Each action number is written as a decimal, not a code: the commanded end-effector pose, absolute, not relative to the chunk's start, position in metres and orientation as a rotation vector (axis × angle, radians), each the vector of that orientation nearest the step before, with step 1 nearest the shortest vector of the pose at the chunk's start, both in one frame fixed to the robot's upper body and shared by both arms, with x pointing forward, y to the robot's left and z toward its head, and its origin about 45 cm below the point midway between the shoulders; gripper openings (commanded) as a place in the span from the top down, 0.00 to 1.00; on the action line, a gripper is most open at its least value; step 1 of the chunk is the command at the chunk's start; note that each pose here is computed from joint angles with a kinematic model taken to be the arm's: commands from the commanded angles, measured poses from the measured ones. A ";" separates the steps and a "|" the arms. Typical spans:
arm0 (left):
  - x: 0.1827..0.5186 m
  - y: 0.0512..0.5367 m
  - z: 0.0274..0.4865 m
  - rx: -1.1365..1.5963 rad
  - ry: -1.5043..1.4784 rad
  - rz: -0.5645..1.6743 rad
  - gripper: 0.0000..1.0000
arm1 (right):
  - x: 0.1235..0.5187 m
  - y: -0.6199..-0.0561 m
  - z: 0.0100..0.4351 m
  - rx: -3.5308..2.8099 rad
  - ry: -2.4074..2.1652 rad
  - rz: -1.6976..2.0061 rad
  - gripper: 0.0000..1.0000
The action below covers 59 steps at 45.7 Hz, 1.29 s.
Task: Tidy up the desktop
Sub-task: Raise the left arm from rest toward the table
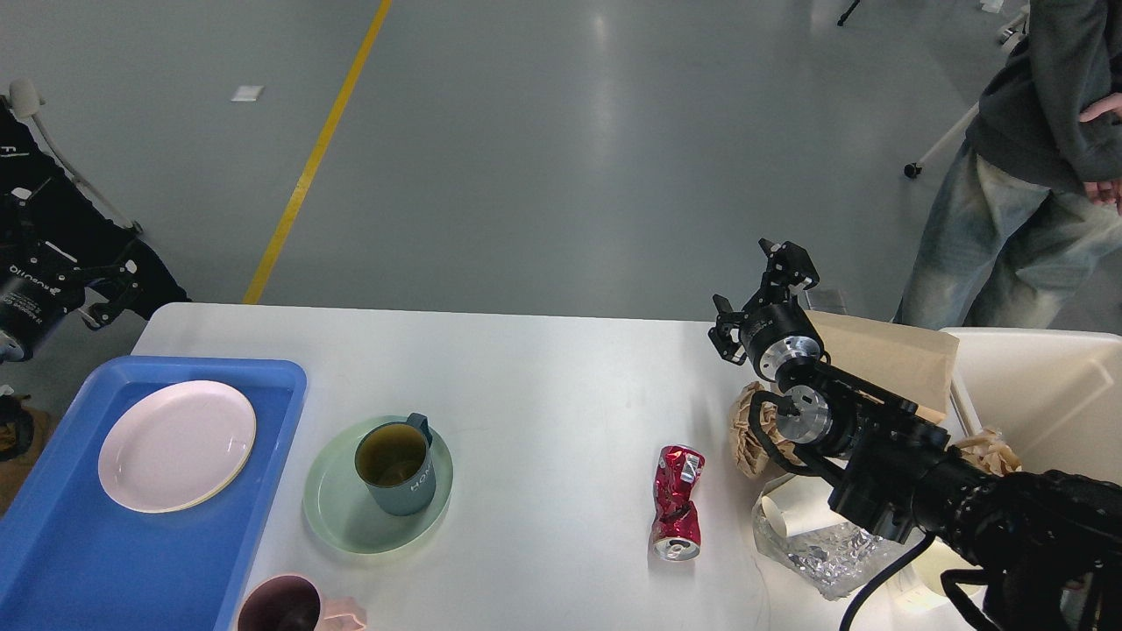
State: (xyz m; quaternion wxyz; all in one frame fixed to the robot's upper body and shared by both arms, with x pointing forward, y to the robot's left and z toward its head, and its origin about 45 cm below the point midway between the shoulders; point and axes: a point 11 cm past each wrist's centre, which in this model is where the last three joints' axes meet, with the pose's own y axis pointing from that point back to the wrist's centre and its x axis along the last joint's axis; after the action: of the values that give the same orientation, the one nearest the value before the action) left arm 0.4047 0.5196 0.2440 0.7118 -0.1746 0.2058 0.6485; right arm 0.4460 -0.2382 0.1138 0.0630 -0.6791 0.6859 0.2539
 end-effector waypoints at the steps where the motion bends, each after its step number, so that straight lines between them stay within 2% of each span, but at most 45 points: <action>1: 0.404 0.526 0.250 -0.231 0.429 1.433 0.04 | 0.446 -0.238 0.114 -2.054 2.072 0.766 0.00; 11: 0.396 0.536 0.249 0.174 0.402 1.394 0.04 | 0.446 -0.238 0.114 -2.052 2.072 0.767 0.00; 19: 0.405 0.521 0.251 0.492 0.399 1.281 0.04 | 0.446 -0.238 0.114 -2.052 2.072 0.767 0.00; 28: 0.391 0.532 0.240 0.860 0.411 1.201 0.04 | 0.446 -0.238 0.114 -2.052 2.072 0.767 0.00; 32: 0.398 0.529 0.252 0.967 0.367 1.163 0.04 | 0.446 -0.238 0.114 -2.052 2.072 0.767 0.00; 35: 0.401 0.521 0.252 1.083 0.363 1.101 0.04 | 0.446 -0.238 0.114 -2.052 2.072 0.767 0.00; 41: 0.386 0.522 0.257 1.420 0.430 0.917 0.04 | 0.446 -0.238 0.114 -2.052 2.072 0.767 0.00; 44: 0.377 0.512 0.266 1.620 0.485 0.723 0.04 | 0.446 -0.238 0.114 -2.052 2.072 0.767 0.00; 46: 0.377 0.507 0.268 1.701 0.482 0.672 0.04 | 0.446 -0.238 0.114 -2.052 2.072 0.767 0.00; 51: 0.383 0.492 0.271 1.784 0.452 0.602 0.04 | 0.446 -0.238 0.114 -2.052 2.072 0.767 0.00; 59: 0.387 0.473 0.286 1.760 0.431 0.567 0.04 | 0.446 -0.238 0.114 -2.052 2.072 0.767 0.00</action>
State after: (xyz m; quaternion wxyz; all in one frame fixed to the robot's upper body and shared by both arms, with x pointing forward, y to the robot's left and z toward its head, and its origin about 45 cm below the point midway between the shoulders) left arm 0.3849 0.4856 0.2758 0.5737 0.7556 0.1898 0.2527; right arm 0.4460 -0.2381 0.1138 0.0631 -0.6791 0.6858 0.2539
